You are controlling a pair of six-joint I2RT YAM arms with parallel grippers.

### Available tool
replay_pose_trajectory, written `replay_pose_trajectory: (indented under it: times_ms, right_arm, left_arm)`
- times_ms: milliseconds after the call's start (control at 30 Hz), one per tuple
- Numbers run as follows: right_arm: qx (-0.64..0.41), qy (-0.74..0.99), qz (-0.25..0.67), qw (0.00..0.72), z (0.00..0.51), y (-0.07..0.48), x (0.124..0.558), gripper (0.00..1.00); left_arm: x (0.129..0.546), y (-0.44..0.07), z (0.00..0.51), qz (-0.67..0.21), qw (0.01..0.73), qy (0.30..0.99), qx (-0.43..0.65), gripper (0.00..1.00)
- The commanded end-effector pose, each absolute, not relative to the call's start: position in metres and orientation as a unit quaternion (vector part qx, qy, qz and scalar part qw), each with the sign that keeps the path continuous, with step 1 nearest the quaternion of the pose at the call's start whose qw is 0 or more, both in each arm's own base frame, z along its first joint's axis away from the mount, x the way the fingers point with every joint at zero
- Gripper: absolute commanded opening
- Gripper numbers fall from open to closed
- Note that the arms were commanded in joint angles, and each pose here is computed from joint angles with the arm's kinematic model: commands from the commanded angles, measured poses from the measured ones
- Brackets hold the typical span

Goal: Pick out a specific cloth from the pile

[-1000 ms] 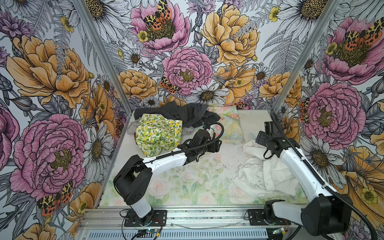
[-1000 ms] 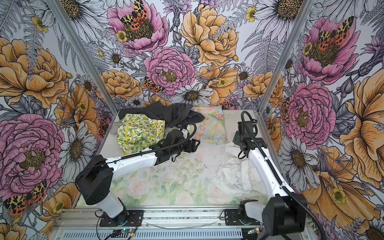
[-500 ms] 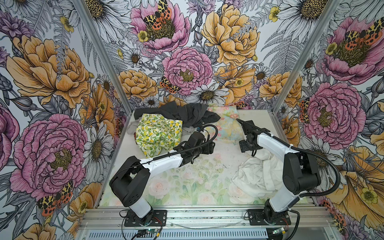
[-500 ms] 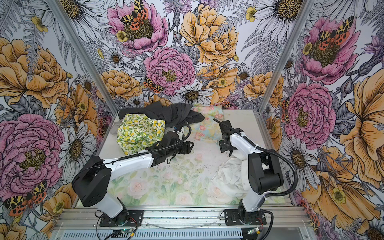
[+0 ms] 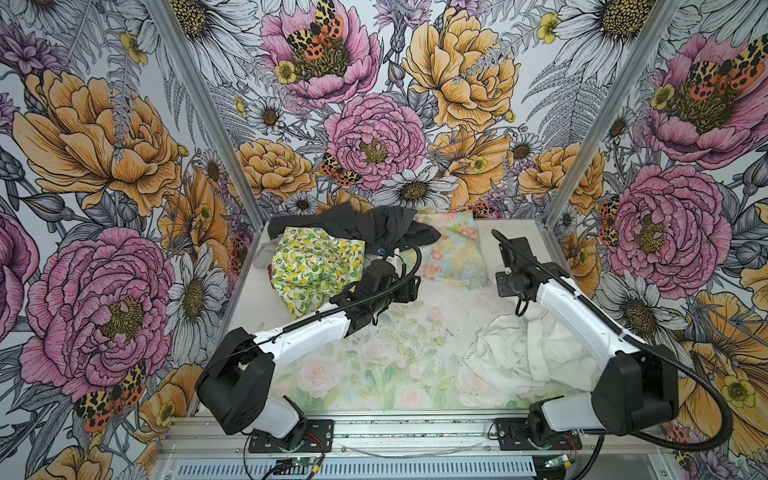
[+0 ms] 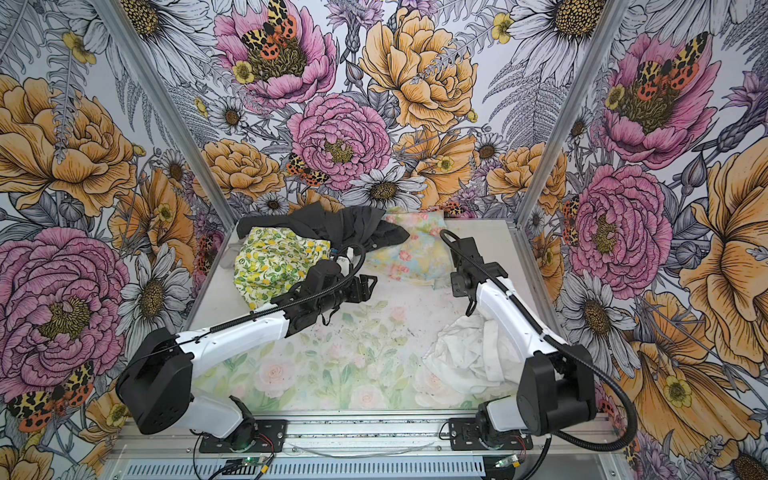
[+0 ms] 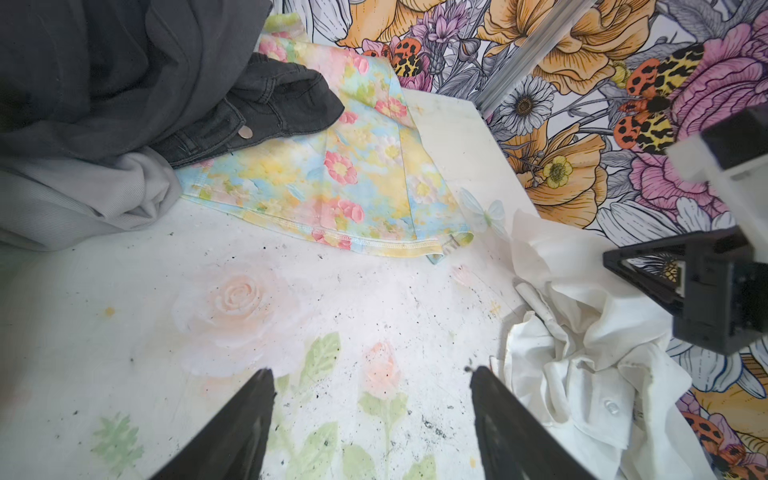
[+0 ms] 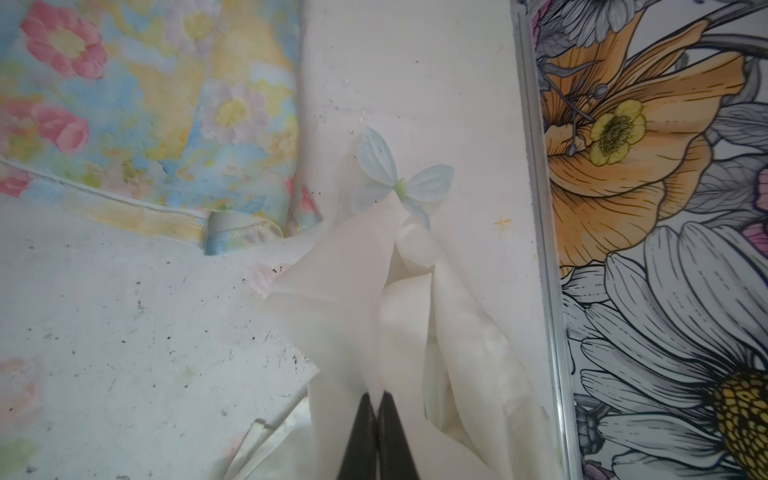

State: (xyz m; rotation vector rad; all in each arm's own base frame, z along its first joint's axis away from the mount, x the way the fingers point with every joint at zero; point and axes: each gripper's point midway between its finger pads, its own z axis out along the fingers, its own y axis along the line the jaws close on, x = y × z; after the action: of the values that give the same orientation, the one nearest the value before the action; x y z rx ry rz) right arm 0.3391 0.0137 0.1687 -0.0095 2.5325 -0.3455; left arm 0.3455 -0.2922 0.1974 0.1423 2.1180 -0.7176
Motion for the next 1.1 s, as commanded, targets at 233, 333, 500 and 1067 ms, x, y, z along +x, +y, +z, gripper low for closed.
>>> replay_pose_trajectory:
  times_ms: [233, 333, 500, 1067]
  right_arm:
    - [0.064, 0.972, -0.066, 0.215, 0.094, 0.04, 0.252, 0.0]
    - [0.088, 0.977, -0.047, 0.187, 0.081, 0.055, 0.249, 0.0]
    - [0.13, 0.979, -0.051, 0.148, 0.05, 0.054, 0.238, 0.0]
    - [0.156, 0.925, 0.02, 0.345, 0.172, 0.058, 0.283, 0.75]
  left_arm:
    - [0.337, -0.269, 0.201, -0.275, 0.446, 0.851, 0.036, 0.76]
    - [0.337, -0.27, 0.199, -0.275, 0.443, 0.852, 0.036, 0.76]
    - [0.335, -0.268, 0.195, -0.277, 0.442, 0.853, 0.031, 0.76]
    - [0.338, -0.252, 0.242, -0.237, 0.476, 0.846, 0.041, 0.86]
